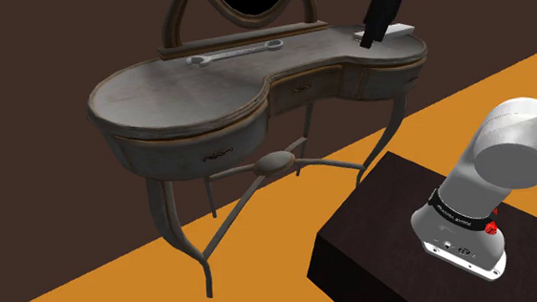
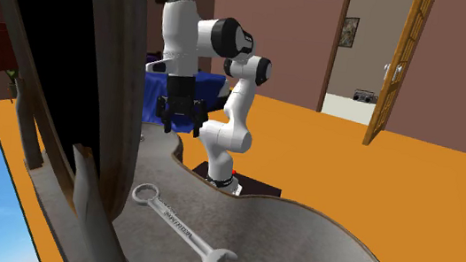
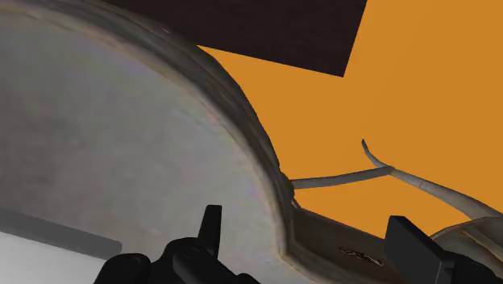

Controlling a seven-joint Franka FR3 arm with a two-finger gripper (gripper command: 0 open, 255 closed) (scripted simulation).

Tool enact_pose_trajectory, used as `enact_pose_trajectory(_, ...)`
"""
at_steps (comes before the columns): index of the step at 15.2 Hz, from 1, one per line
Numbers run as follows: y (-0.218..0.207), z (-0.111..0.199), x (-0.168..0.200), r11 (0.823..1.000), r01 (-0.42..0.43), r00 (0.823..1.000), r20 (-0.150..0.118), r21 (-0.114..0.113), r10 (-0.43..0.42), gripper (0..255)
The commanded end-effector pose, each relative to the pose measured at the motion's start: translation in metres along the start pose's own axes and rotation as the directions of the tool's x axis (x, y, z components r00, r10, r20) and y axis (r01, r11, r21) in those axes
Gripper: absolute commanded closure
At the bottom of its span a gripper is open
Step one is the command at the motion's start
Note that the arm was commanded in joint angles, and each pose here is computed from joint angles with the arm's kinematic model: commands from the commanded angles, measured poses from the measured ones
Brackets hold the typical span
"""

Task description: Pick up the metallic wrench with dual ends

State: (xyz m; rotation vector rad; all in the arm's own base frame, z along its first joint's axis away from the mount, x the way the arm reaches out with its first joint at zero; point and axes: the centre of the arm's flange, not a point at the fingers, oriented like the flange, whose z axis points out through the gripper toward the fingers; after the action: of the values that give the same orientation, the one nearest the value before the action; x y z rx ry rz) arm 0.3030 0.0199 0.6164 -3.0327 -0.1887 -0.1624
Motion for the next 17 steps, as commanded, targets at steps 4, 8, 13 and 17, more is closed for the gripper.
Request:
enact_pose_trajectory(4, -0.001, 0.001, 0.043, 0.990, 0.143, 0.990, 0.019, 0.005, -0.143, 0)
enact_pose_trajectory(8, -0.012, 0.003, 0.098, 0.945, 0.328, 0.944, 0.043, 0.016, -0.328, 0)
enact_pose_trajectory(13, -0.039, 0.008, 0.163, 0.840, 0.541, 0.838, 0.069, 0.035, -0.542, 0)
enact_pose_trajectory(17, -0.072, 0.014, 0.209, 0.722, 0.689, 0.718, 0.086, 0.055, -0.691, 0)
